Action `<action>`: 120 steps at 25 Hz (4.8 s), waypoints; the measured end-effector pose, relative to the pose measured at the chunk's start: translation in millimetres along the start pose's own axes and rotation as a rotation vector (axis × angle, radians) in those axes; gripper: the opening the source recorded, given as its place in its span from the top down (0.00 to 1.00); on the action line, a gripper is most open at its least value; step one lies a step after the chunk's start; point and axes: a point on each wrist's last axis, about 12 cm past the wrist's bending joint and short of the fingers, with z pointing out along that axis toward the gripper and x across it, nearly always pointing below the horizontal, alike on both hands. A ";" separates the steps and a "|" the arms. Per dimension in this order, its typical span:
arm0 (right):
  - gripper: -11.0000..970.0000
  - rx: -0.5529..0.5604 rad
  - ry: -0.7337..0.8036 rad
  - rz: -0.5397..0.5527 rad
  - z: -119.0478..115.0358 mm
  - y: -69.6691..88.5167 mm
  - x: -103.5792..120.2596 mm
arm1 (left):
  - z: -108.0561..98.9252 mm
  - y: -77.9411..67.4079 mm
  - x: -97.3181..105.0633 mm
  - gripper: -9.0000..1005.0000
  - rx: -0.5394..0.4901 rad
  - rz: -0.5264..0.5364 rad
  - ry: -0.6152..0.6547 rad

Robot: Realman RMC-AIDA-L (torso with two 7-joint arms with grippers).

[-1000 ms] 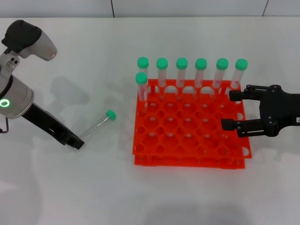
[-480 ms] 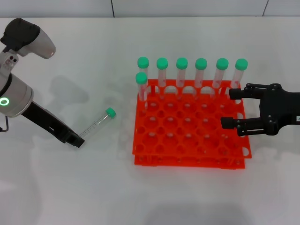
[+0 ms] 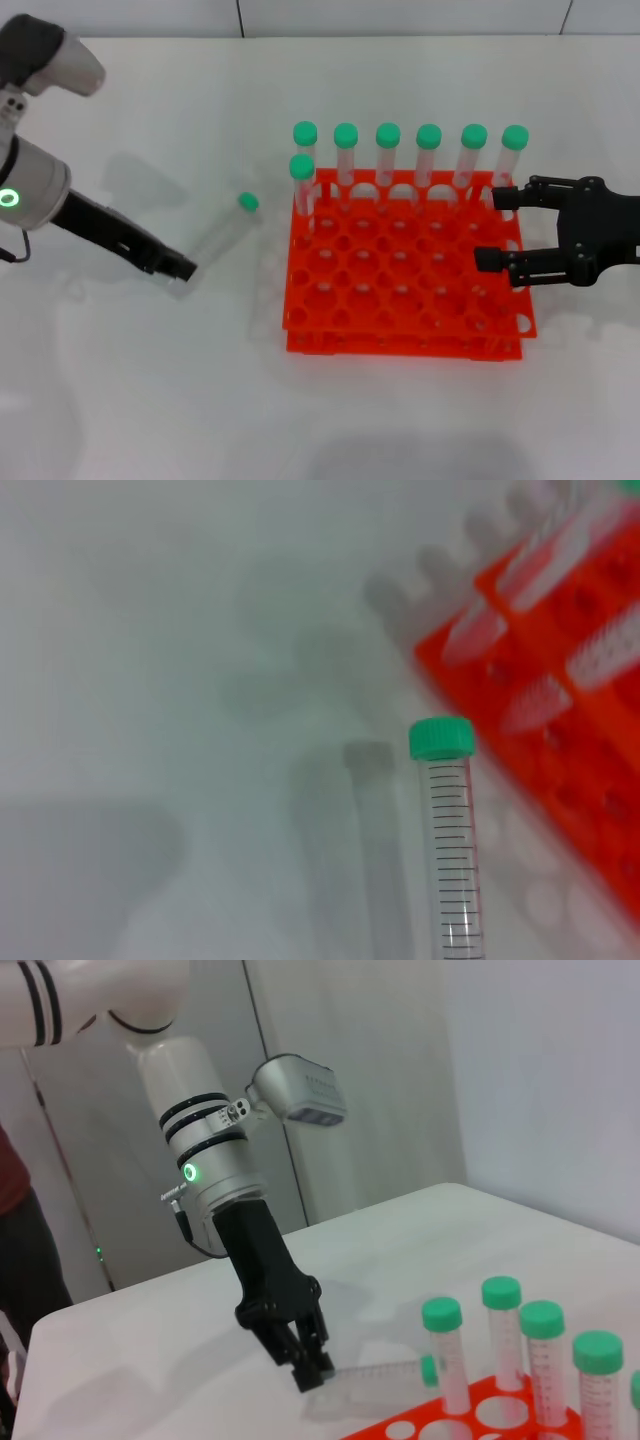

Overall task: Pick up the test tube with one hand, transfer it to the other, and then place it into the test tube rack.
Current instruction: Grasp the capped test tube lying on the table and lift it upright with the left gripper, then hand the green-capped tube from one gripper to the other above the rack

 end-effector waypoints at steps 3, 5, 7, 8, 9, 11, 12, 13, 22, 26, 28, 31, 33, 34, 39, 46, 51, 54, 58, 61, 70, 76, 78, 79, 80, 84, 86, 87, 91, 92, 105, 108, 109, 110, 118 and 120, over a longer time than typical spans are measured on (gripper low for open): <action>0.11 0.003 -0.002 0.002 -0.7 -0.4 0.2 | -7.6 4.3 3.8 0.79 -0.011 -0.010 -0.069; 0.11 0.008 -0.004 0.004 -1.7 -0.9 0.3 | -13.9 6.9 7.3 0.79 -0.026 -0.013 -0.123; 0.11 0.016 -0.009 0.008 -3.2 -1.9 0.6 | -21.7 8.7 9.3 0.79 -0.041 -0.012 -0.186; 0.11 0.017 -0.010 0.009 -3.6 -2.1 0.7 | -25.3 9.6 10.2 0.79 -0.048 -0.014 -0.215; 0.11 0.019 -0.011 0.010 -4.0 -2.4 0.8 | -29.5 11.2 12.8 0.79 -0.058 -0.018 -0.246; 0.11 0.022 -0.013 0.011 -4.6 -2.8 0.7 | -40.8 15.0 15.5 0.79 -0.079 -0.022 -0.337; 0.11 0.023 -0.014 0.011 -4.6 -3.0 0.6 | -43.6 15.8 16.0 0.79 -0.083 -0.019 -0.363; 0.11 0.024 -0.014 0.011 -4.6 -3.2 0.5 | -48.0 17.2 16.3 0.79 -0.087 -0.013 -0.410; 0.11 0.031 -0.016 0.002 -4.4 -4.5 -2.1 | -57.3 18.5 -1.0 0.78 -0.090 0.085 -0.672; 0.11 0.032 -0.026 0.001 -4.5 -4.5 -3.5 | -48.3 13.2 -19.8 0.78 -0.039 0.104 -0.693; 0.11 0.032 -0.027 0.001 -4.6 -4.5 -3.6 | -43.6 10.7 -27.4 0.78 -0.020 0.114 -0.696; 0.11 0.032 -0.027 0.001 -4.9 -4.6 -3.6 | -34.9 3.5 -39.1 0.78 0.005 0.137 -0.705; 0.11 0.032 -0.027 -0.001 -5.0 -4.7 -3.9 | -30.3 -1.3 -45.2 0.78 0.017 0.154 -0.709; 0.11 0.032 -0.027 -0.002 -5.0 -4.7 -4.0 | -28.4 -3.9 -48.1 0.78 0.023 0.165 -0.713; 0.11 0.032 -0.027 -0.010 -5.2 -4.7 -4.3 | -20.3 -17.5 -58.8 0.78 0.071 0.213 -0.766; 0.11 0.048 -0.033 -0.014 -9.1 -5.5 -4.9 | -4.8 -34.6 -65.9 0.78 0.146 0.290 -0.761; 0.11 0.056 -0.038 -0.016 -10.7 -6.6 -5.6 | 8.7 -43.4 -65.0 0.77 0.185 0.332 -0.726; 0.11 0.061 -0.040 -0.016 -11.7 -7.2 -5.7 | 13.9 -48.4 -64.5 0.77 0.208 0.356 -0.711; 0.11 0.066 -0.040 -0.025 -12.8 -7.7 -5.6 | 15.8 -50.9 -64.7 0.77 0.221 0.364 -0.705; 0.11 0.074 -0.043 -0.025 -14.5 -8.5 -5.6 | 15.6 -52.6 -64.6 0.77 0.234 0.371 -0.703; 0.11 0.090 -0.051 -0.022 -18.2 -10.0 -5.5 | 14.4 -56.4 -64.4 0.77 0.263 0.391 -0.696; 0.11 0.094 -0.055 -0.021 -19.1 -10.3 -5.7 | 12.9 -58.9 -66.5 0.76 0.275 0.408 -0.692; 0.11 0.095 -0.057 -0.019 -19.4 -10.4 -5.4 | 13.1 -59.3 -66.2 0.76 0.278 0.413 -0.687; 0.11 0.095 -0.058 -0.017 -19.4 -10.4 -5.2 | 13.4 -59.8 -66.0 0.76 0.280 0.418 -0.684; 0.11 0.095 -0.061 -0.016 -19.3 -10.4 -5.4 | 13.8 -60.2 -65.8 0.76 0.282 0.421 -0.681; 0.11 0.097 -0.069 -0.015 -19.4 -10.9 -6.3 | 17.8 -63.3 -65.4 0.76 0.293 0.437 -0.654; 0.11 0.099 -0.071 -0.018 -19.5 -11.2 -7.2 | 20.1 -65.0 -65.5 0.76 0.296 0.444 -0.639; 0.11 0.101 -0.072 -0.019 -19.7 -11.3 -7.5 | 20.9 -65.5 -65.5 0.76 0.297 0.445 -0.635; 0.11 0.107 -0.081 -0.020 -20.2 -12.0 -8.4 | 22.9 -65.1 -63.5 0.76 0.295 0.439 -0.631; 0.11 0.109 -0.082 -0.020 -20.3 -12.1 -8.6 | 23.7 -64.5 -62.2 0.76 0.294 0.435 -0.630; 0.11 0.112 -0.084 -0.020 -20.8 -12.0 -7.8 | 33.1 -62.6 -53.9 0.75 0.303 0.405 -0.612; 0.11 0.121 -0.097 -0.019 -23.9 -12.7 -9.4 | 33.0 -62.7 -53.9 0.75 0.303 0.407 -0.612; 0.11 0.124 -0.108 -0.018 -25.9 -12.9 -10.4 | 32.7 -62.6 -54.1 0.75 0.302 0.410 -0.613; 0.11 0.126 -0.120 -0.018 -27.9 -12.8 -11.5 | 32.3 -62.3 -54.2 0.75 0.300 0.414 -0.613; 0.11 0.110 -0.193 -0.037 -36.9 -9.3 -21.9 | 31.1 -60.2 -52.8 0.75 0.288 0.441 -0.602; 0.11 0.103 -0.195 -0.040 -36.6 -8.7 -23.2 | 31.3 -60.4 -52.9 0.75 0.286 0.447 -0.595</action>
